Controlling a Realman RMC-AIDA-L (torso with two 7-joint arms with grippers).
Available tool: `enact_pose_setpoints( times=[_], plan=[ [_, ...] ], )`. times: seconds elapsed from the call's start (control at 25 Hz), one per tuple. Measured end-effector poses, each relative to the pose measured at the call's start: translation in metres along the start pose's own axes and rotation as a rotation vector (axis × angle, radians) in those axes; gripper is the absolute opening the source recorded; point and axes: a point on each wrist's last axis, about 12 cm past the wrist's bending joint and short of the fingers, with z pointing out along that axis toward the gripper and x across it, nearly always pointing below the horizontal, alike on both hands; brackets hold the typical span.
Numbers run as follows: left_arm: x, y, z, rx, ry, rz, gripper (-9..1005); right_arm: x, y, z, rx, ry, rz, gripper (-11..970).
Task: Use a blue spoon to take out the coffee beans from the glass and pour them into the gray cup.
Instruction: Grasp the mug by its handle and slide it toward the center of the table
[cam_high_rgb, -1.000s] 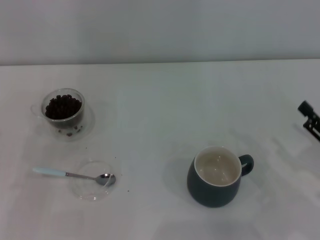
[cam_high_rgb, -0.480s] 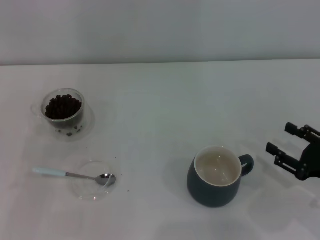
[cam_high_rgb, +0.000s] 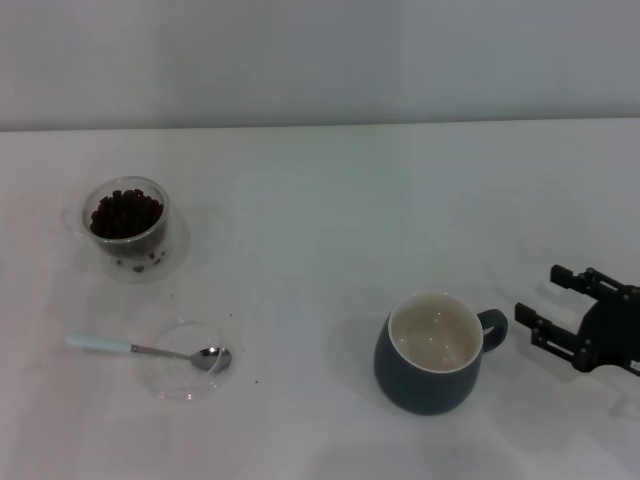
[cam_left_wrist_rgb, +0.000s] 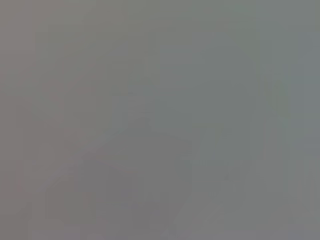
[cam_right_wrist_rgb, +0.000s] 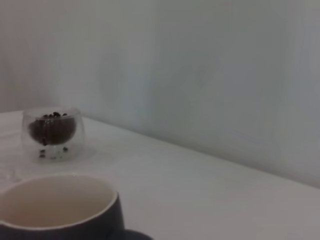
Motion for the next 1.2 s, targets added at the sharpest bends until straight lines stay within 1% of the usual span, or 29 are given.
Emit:
enact_pose_setpoints(
  times=[0.28,0.52,1.0,1.2],
  plan=[
    [0.000,-0.001,0.002,0.002,-0.003,-0.002,890,0.000,0.010,0.015,-0.039,0.014,0.003,734],
    [0.000,0.000,0.002,-0.002,-0.005,-0.001,890,-0.002,0.011,0.020,-0.053,0.018,-0.005,734],
    [0.000,-0.001,0.000,-0.005,-0.001,-0.004,890,0.003,0.010,0.024,-0.018,0.053,-0.004,733],
    [0.001,-0.001,-0.001,-0.005,0.003,-0.005,890,0.004,0.007,0.018,0.017,0.037,0.003,733]
  ],
)
